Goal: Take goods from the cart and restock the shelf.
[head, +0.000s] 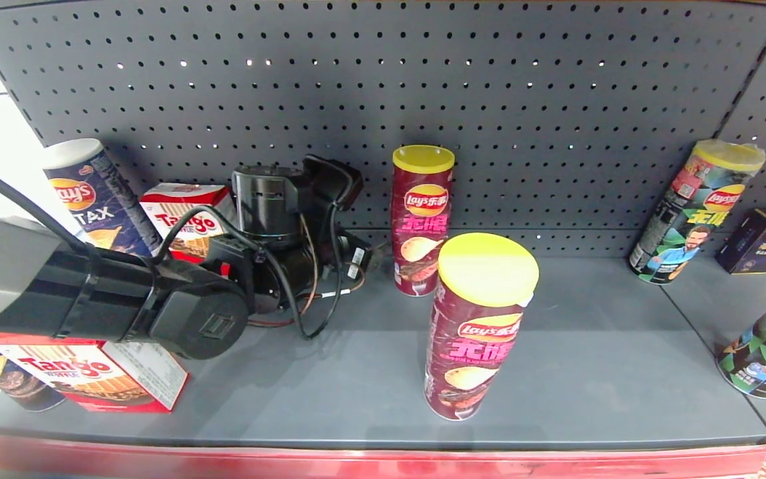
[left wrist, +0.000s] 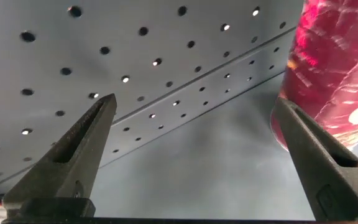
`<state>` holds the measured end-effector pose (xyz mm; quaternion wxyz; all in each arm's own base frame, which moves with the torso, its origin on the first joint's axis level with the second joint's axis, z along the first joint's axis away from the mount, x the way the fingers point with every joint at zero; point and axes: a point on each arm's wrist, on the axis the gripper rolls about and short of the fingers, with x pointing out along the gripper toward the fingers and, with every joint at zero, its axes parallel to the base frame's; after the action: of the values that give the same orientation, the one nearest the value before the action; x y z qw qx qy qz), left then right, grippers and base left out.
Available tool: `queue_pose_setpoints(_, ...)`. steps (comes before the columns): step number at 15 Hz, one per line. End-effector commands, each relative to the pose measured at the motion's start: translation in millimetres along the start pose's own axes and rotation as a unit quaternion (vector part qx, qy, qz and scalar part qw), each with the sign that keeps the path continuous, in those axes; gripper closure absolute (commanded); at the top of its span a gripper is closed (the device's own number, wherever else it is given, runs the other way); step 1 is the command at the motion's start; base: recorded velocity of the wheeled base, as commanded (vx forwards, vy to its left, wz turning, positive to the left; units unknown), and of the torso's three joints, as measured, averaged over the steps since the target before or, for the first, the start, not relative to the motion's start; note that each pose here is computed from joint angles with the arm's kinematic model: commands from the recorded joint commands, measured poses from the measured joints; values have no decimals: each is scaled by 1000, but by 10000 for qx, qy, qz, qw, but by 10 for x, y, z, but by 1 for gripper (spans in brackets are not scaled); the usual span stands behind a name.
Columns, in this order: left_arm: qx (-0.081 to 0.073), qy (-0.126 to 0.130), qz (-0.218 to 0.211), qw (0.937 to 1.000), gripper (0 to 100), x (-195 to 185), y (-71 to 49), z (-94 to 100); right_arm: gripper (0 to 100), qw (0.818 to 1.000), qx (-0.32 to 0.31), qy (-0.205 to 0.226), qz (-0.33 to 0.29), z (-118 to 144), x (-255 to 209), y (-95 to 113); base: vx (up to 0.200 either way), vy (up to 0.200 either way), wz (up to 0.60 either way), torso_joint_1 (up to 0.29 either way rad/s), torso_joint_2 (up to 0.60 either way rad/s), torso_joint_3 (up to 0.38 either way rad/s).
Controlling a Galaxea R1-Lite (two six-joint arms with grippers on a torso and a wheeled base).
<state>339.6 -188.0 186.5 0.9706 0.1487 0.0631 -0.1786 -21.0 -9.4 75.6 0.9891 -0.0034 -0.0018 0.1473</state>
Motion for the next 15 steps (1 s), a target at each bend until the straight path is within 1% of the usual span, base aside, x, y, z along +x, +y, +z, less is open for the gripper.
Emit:
queue_pose_setpoints(1,14,17,-57,10000,0,37,-54,-16,0,10000,-1,5,2,1,1,0,0,0,0,0,0,0)
queue_pose_setpoints(4,14,-28,-77,10000,0,56,-83,8,0,10000,-1,5,2,1,1,0,0,0,0,0,0,0)
queue_pose_setpoints(5,15,-64,-91,9999,0,62,-110,31,0,10000,-1,5,2,1,1,0,0,0,0,0,0,0)
queue_pose_setpoints(7,19,-61,-108,9999,0,68,-125,28,0,10000,-1,5,2,1,1,0,0,0,0,0,0,0)
queue_pose_setpoints(13,11,-61,-108,9999,0,64,-124,29,0,10000,-1,5,2,1,1,0,0,0,0,0,0,0)
queue_pose_setpoints(15,21,-97,-68,9999,0,45,-89,51,0,10000,-1,5,2,1,1,0,0,0,0,0,0,0)
